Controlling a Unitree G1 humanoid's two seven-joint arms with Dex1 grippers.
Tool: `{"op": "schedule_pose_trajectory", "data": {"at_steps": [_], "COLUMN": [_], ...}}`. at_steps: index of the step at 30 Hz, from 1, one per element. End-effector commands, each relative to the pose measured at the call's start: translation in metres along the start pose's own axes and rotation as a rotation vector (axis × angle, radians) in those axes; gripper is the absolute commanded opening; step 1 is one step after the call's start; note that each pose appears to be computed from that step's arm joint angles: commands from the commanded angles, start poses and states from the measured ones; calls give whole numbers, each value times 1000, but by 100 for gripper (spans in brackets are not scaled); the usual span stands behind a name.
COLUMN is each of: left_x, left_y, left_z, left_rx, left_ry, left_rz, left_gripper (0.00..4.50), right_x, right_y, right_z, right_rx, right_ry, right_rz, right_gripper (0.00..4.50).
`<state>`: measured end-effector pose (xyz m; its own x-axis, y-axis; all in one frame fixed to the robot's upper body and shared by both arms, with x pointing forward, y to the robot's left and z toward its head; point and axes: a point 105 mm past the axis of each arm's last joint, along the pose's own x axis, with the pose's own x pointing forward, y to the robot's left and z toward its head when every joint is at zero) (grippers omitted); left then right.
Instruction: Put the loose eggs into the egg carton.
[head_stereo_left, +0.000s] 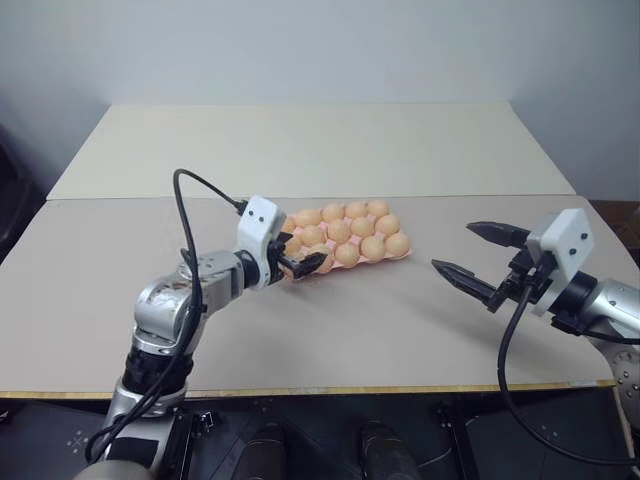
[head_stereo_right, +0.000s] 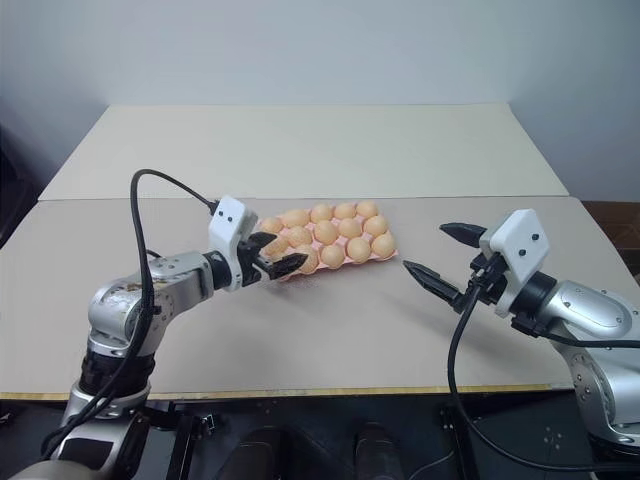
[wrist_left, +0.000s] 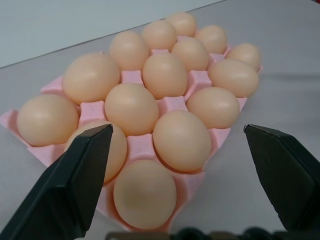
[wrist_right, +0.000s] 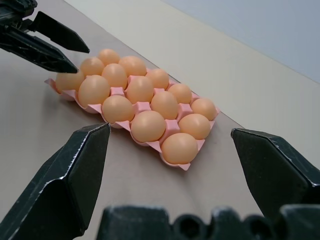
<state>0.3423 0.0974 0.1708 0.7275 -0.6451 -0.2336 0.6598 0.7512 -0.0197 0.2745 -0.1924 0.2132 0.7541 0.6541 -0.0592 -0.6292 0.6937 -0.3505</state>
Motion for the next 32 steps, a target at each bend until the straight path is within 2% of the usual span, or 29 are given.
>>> {"op": "schedule_pose_trajectory", "data": {"at_steps": [1, 5, 9, 16, 23, 32], "left_x": [-26, -69, -113, -190, -202, -204], "left_y": [10, 37, 48, 59, 49, 38], "left_z": [30, 37, 36, -1, -20, -21], "left_rx": [82, 150, 193, 196, 136, 93], "left_ry": [-127, -164, -173, -97, -73, -89], "left_rz": [10, 52, 31, -39, -4, 35], "left_gripper": [446, 446, 446, 446, 446, 446], "right_x": [-2, -1, 0, -2, -1, 0], "right_y": [-1, -2, -4, 1, 1, 0], "right_z": [12, 11, 9, 5, -2, -5], "right_rx": [-24, -19, -15, 15, 26, 26], "right_ry": [-39, -42, -41, -29, -9, -3], "right_rz": [-8, 3, 22, 149, 205, 226], "right_gripper": [450, 450, 450, 450, 450, 450]}}
